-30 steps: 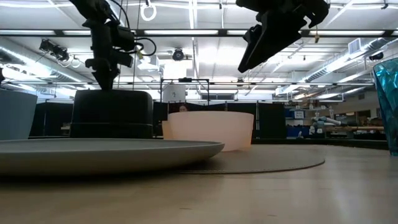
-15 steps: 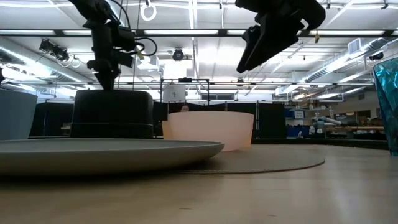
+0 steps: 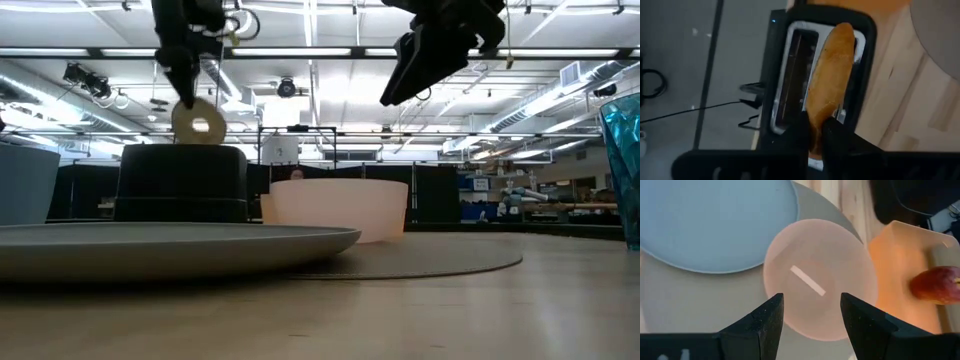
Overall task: Arrange a breakfast setting
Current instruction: Put the brown toasted bread on the light blue plate
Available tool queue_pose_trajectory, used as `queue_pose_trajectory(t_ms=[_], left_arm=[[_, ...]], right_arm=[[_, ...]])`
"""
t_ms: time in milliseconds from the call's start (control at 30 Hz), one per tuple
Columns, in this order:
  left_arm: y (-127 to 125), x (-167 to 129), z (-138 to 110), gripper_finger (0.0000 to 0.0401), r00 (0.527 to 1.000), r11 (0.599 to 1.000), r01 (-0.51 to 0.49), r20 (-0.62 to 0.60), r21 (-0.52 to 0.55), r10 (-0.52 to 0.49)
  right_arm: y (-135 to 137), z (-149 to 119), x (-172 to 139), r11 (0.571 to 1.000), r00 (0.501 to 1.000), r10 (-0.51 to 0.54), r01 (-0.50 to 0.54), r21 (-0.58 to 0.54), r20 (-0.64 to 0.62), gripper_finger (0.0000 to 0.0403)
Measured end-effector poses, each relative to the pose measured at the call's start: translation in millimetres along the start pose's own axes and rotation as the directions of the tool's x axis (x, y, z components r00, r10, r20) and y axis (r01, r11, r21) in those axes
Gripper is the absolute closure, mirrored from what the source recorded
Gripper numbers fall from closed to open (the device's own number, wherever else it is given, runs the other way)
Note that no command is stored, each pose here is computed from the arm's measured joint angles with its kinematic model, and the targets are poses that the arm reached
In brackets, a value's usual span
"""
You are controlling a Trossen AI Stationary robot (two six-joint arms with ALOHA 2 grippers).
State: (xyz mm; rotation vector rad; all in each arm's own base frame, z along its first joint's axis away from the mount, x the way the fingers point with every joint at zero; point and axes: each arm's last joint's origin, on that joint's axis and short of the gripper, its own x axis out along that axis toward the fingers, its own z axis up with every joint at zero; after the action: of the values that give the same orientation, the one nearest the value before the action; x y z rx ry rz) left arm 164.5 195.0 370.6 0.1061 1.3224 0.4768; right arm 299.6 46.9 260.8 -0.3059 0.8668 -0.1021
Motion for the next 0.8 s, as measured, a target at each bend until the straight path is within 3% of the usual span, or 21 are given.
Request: queue_pose_trajectory(t_ms=[167, 300, 400, 567, 667, 800], left_arm=[[-10.7, -42.1, 12.0, 0.0366, 0.995, 0.998, 0.016, 0.1, -0.054, -0.01], [-32.7, -58.2, 20.0, 0.0365, 0.959, 0.978, 0.203, 0.209, -0.045, -0.19], [-58.7, -50.9, 25.9, 0.0368, 0.9, 0.917, 0.399, 0.197, -0.008, -0.389], [-117.6, -12.8, 33.3, 0.0373, 0.777, 0.781, 0.621, 0.084, 0.064, -0.624], [-156.7, 13.4, 35.3, 0.037, 0.709, 0.71, 0.697, 0.051, 0.098, -0.703], [-200.0, 39.6, 28.2, 0.0369, 0.669, 0.666, 0.741, -0.003, 0.086, -0.744]], right_arm=[[-5.6, -0.7, 1.7, 1.0, 1.0, -0.023, 0.023, 0.013, -0.008, 0.0199], [-7.7, -1.0, 2.3, 0.999, 1.0, -0.029, 0.029, 0.019, -0.01, 0.0199], [-7.4, -0.9, 2.2, 0.999, 1.0, -0.027, 0.028, 0.028, -0.01, 0.0199], [-4.9, -0.7, 1.7, 0.999, 1.0, 0.004, -0.003, 0.044, -0.005, 0.0199], [-1.3, -0.3, 0.8, 0.999, 1.0, 0.026, -0.026, 0.043, -0.001, 0.0199], [5.1, 0.4, -1.1, 0.998, 0.998, 0.055, -0.055, 0.029, 0.006, 0.0199]])
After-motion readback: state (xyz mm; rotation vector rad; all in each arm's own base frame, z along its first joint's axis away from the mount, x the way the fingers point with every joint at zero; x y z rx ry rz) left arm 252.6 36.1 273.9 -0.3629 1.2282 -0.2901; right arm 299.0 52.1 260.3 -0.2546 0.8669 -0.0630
